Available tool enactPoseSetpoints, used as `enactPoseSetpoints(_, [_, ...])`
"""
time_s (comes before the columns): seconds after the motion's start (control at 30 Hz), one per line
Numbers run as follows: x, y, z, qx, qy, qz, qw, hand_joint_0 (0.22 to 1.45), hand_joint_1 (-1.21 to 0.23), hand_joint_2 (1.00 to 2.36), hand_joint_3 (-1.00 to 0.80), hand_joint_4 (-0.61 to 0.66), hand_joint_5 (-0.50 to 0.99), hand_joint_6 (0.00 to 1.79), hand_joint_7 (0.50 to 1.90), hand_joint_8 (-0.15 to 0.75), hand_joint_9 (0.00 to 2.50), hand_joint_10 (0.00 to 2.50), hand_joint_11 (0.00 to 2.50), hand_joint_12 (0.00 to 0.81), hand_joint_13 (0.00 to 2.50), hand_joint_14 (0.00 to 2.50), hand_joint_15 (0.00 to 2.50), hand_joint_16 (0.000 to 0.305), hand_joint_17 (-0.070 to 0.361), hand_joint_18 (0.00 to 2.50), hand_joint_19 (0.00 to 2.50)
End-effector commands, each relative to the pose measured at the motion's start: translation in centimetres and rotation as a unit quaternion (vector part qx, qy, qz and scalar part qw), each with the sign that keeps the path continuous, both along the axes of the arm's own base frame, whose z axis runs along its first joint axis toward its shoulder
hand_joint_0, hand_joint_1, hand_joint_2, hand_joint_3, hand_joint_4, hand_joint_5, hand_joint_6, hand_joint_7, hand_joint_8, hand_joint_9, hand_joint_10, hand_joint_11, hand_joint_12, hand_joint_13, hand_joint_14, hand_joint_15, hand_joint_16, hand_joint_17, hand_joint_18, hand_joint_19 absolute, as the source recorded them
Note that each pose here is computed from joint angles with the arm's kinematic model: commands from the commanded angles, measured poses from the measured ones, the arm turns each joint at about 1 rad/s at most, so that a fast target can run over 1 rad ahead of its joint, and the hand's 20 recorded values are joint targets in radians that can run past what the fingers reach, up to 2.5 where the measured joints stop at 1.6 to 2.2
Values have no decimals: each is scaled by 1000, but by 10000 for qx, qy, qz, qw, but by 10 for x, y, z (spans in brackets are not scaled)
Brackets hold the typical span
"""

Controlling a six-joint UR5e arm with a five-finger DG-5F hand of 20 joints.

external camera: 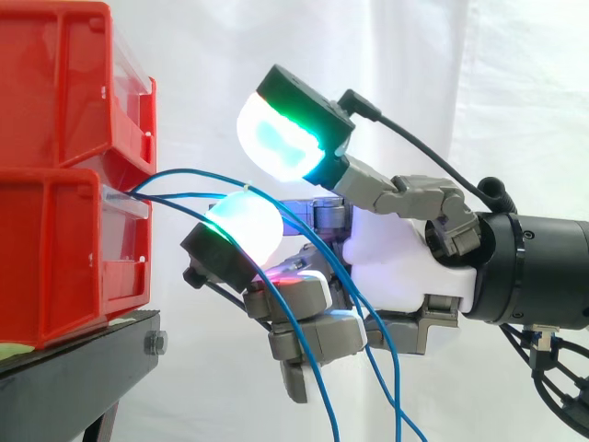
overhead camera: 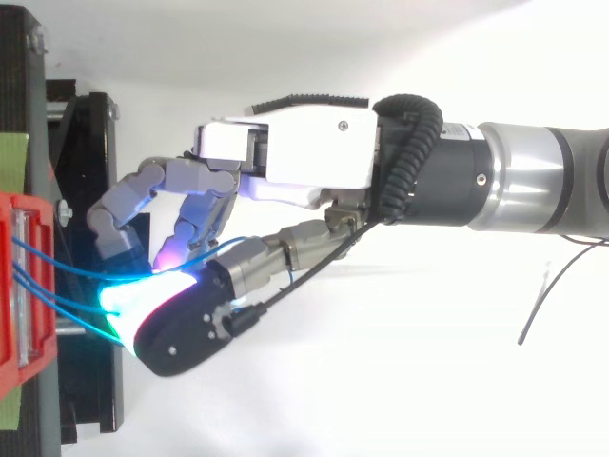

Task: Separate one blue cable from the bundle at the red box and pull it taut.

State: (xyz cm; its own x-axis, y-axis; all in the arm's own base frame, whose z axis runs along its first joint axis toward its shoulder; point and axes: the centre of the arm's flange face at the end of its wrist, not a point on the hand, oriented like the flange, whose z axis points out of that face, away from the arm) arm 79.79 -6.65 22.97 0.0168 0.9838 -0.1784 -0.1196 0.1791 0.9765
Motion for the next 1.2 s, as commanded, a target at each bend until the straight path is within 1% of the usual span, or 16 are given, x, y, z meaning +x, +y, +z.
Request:
enactPoseSetpoints(0.0, [0, 0, 1, 0, -6, 2, 10000, 628, -415, 1000, -500, 39, -184, 850, 1213, 270, 1161, 16, 1463, 339, 1257, 19, 1522, 49, 110, 1001, 835])
enactPoseSetpoints(0.03, [0, 0, 0, -1, 9, -5, 10000, 628, -432, 1000, -497, 47, -182, 849, 1216, 272, 1161, 16, 1472, 346, 1257, 19, 1515, 49, 110, 999, 842])
enactPoseSetpoints(0.07, [0, 0, 1, -8, -6, 1, 10000, 629, -474, 1007, -423, 63, -180, 847, 1208, 282, 1159, 16, 1487, 343, 1252, 19, 1510, 49, 110, 999, 832])
enactPoseSetpoints(0.13, [0, 1, -1, -8, 9, 1, 10000, 621, -530, 1012, -364, 74, -179, 847, 1213, 287, 1156, 16, 1479, 351, 1249, 19, 1514, 49, 110, 997, 833])
enactPoseSetpoints(0.17, [0, 1, -1, -17, 9, 8, 10000, 611, -594, 1013, -325, 88, -180, 846, 1218, 284, 1137, 15, 1487, 348, 1228, 21, 1506, 49, 111, 991, 835])
enactPoseSetpoints(0.23, [0, 1, 0, -23, 1, 0, 10000, 607, -641, 1015, -290, 91, -181, 847, 1219, 283, 1125, 15, 1496, 353, 1221, 19, 1512, 50, 112, 978, 833])
enactPoseSetpoints(0.27, [0, 1, -1, -32, 16, -1, 10000, 605, -709, 1016, -271, 103, -185, 847, 1237, 284, 1107, 16, 1501, 360, 1215, 20, 1503, 50, 113, 970, 833])
enactPoseSetpoints(0.33, [0, 1, 0, -32, 1, 6, 10000, 608, -765, 1015, -272, 108, -192, 852, 1235, 287, 1088, 15, 1501, 356, 1202, 20, 1494, 50, 114, 965, 834])
enactPoseSetpoints(0.43, [0, 2, 0, -32, 1, 14, 10000, 644, -830, 1011, -359, 115, -198, 859, 1225, 285, 1064, 15, 1497, 355, 1183, 22, 1486, 51, 115, 966, 798])
enactPoseSetpoints(0.47, [0, 2, 0, -31, 1, 6, 10000, 669, -839, 1003, -455, 111, -197, 862, 1211, 283, 1062, 14, 1491, 351, 1176, 23, 1476, 51, 115, 966, 788])
enactPoseSetpoints(0.5, [0, 2, 1, -31, -7, 14, 10000, 679, -841, 1000, -498, 111, -196, 862, 1213, 285, 1061, 16, 1497, 356, 1177, 23, 1479, 51, 115, 963, 769])
enactPoseSetpoints(0.67, [0, 1, 0, -54, 1, 4, 10000, 691, -903, 1000, -500, 119, -192, 865, 1217, 283, 1052, 15, 1485, 354, 1153, 26, 1447, 51, 114, 950, 722])
enactPoseSetpoints(0.83, [0, 2, -1, -54, 9, 4, 10000, 698, -949, 1000, -500, 113, -192, 865, 1221, 279, 1012, 17, 1480, 377, 1105, 27, 1387, 51, 114, 930, 676])
enactPoseSetpoints(1.03, [0, 2, 0, -54, 9, 4, 10000, 654, -987, 1000, -500, 114, -211, 869, 1199, 276, 912, 17, 1431, 411, 892, 28, 1055, 52, 117, 879, 613])
enactPoseSetpoints(1.13, [0, 2, 0, -53, 1, 4, 10000, 604, -944, 1000, -500, 119, -212, 871, 1187, 290, 909, 16, 1417, 414, 816, 28, 935, 52, 117, 854, 614])
enactPoseSetpoints(1.17, [0, 4, 1, -54, -7, 19, 10000, 578, -880, 1000, -500, 121, -209, 871, 1186, 295, 916, 17, 1416, 422, 799, 26, 887, 52, 118, 843, 624])
